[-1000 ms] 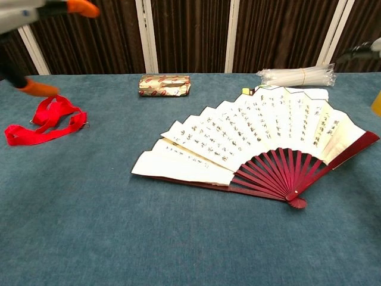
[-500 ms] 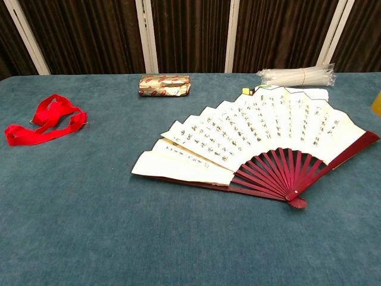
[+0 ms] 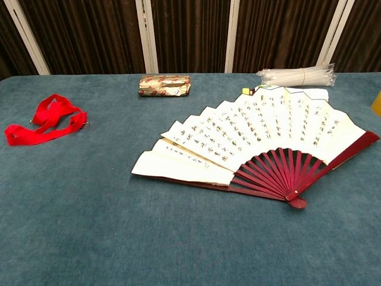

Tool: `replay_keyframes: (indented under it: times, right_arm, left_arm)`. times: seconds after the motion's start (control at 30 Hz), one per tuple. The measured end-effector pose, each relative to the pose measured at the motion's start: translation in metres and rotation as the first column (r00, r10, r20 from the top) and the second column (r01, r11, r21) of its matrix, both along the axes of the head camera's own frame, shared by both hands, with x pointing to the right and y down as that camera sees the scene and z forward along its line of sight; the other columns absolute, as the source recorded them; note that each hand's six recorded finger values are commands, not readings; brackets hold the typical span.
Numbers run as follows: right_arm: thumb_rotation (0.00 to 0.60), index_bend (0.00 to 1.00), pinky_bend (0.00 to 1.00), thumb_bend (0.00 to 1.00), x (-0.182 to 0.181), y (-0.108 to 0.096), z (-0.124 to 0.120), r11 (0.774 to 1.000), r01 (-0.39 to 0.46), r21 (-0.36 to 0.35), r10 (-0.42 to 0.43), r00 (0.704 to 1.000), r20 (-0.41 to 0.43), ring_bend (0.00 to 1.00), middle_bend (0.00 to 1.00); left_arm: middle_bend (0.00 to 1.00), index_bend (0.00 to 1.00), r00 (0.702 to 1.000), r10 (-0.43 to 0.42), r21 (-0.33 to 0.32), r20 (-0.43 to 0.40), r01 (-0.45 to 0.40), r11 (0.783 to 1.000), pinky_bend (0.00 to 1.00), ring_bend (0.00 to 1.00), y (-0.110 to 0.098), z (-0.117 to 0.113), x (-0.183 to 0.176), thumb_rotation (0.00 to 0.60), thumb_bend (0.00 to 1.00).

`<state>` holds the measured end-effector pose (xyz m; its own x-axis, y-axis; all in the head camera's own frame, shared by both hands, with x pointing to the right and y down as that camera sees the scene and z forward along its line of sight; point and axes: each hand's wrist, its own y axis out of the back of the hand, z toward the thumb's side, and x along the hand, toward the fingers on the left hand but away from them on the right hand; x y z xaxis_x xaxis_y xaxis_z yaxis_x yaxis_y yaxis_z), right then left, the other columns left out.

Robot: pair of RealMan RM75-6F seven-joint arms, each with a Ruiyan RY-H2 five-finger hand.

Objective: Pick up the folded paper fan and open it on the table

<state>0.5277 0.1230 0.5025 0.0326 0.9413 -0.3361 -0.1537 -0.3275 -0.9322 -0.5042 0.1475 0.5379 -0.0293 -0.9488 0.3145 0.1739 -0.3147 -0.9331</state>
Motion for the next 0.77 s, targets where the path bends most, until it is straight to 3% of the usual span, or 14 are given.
replay_keyframes:
  times: [0.77]
  right_arm:
    - [0.6, 0.03, 0.12, 0.18, -0.017, -0.016, 0.003, 0.999, 0.051, -0.005, -0.051, 0.998, 0.023, 0.15, 0.08]
  left_arm:
    - [0.06, 0.09, 1.0, -0.024, -0.006, 0.0, 0.024, 1.0, 0.14, 0.0, -0.003, -0.003, -0.002, 0.6, 0.28]
